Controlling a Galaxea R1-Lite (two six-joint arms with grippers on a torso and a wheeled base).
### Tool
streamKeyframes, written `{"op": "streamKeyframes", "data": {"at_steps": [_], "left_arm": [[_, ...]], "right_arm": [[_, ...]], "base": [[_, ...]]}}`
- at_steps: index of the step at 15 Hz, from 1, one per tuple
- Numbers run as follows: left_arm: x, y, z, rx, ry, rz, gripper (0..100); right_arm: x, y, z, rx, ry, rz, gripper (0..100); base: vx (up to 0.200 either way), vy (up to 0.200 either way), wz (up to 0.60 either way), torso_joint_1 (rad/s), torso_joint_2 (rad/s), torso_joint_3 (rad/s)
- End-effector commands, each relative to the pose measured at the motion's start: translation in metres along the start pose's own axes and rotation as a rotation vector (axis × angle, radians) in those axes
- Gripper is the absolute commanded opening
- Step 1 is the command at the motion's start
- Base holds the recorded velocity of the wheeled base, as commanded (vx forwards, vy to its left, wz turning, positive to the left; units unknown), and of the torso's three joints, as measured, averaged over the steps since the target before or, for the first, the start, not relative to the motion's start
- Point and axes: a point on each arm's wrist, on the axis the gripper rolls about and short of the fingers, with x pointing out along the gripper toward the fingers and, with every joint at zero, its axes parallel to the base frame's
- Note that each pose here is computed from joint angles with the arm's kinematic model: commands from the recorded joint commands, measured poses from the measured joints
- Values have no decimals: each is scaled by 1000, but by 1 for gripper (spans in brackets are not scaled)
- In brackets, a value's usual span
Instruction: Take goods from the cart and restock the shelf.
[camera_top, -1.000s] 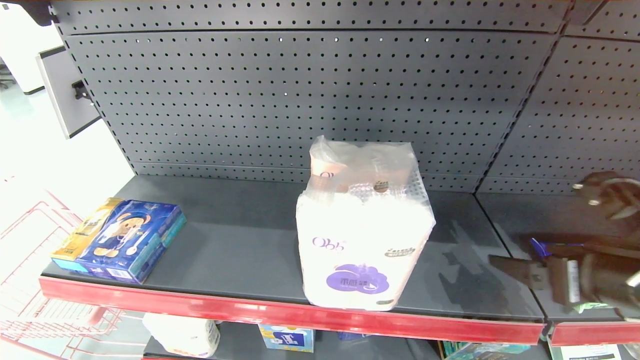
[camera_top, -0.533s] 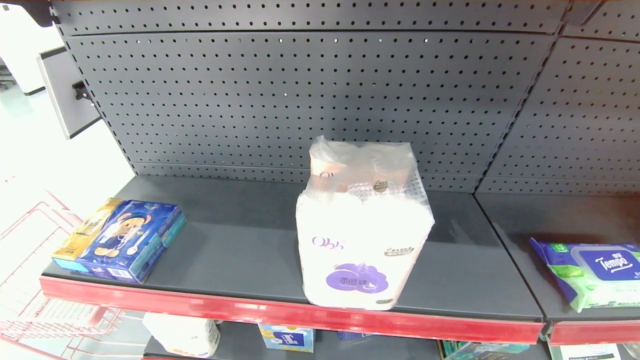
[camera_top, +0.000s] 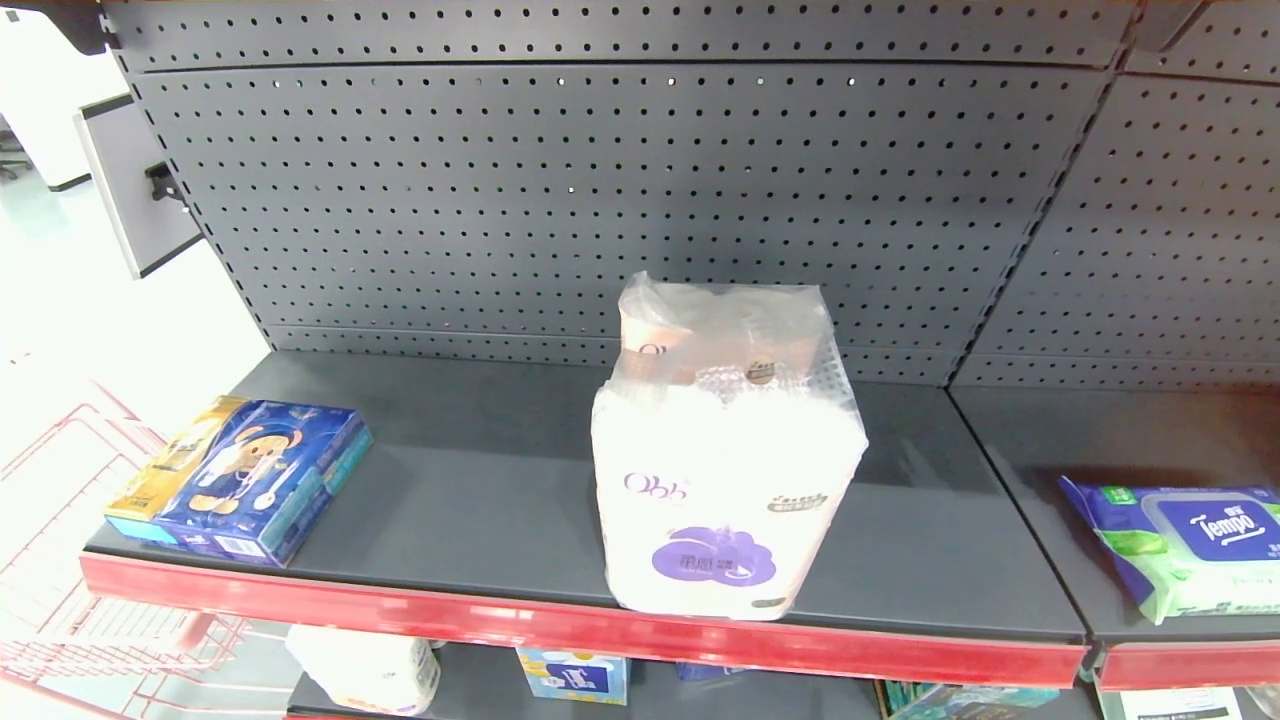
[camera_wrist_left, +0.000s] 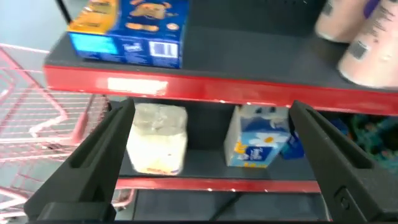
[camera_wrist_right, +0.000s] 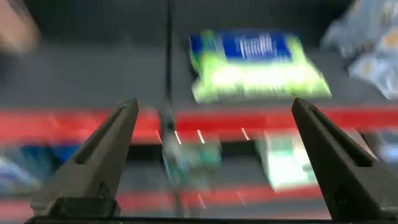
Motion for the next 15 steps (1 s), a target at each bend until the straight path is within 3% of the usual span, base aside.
{"op": "streamKeyframes", "data": {"at_steps": [1,4,5,7,8,9,11,12,13,15], "left_arm": [[-2,0,-1,4,-27,13,100],[-2,1,-1,9,-29,60,100],[-2,2,-2,35,-27,75,100],[-1,2,-3,53,-41,94,100],[2,4,-5,26,-73,163,100],[4,4,-5,11,-97,157,100],[5,0,-5,62,-104,-1,100],[5,0,-5,70,-105,-33,100],[5,-1,-5,74,-104,-54,100],[5,0,-5,72,-105,-17,100]], "right_arm": [[1,2,-19,46,32,82,100],[1,3,-20,48,45,117,100],[2,4,-21,82,71,138,100],[0,4,-24,72,74,94,100],[-6,4,-26,63,-6,99,100],[-6,4,-26,69,-3,104,100],[-6,4,-27,34,-3,119,100],[-6,5,-27,21,-3,122,100],[-6,5,-27,14,-3,123,100],[-6,5,-27,16,-1,123,100]], "base": [[0,0,0,0,0,0],[0,0,0,0,0,0],[0,0,0,0,0,0],[0,0,0,0,0,0],[0,0,0,0,0,0],[0,0,0,0,0,0],[0,0,0,0,0,0],[0,0,0,0,0,0],[0,0,0,0,0,0],[0,0,0,0,0,0]]}}
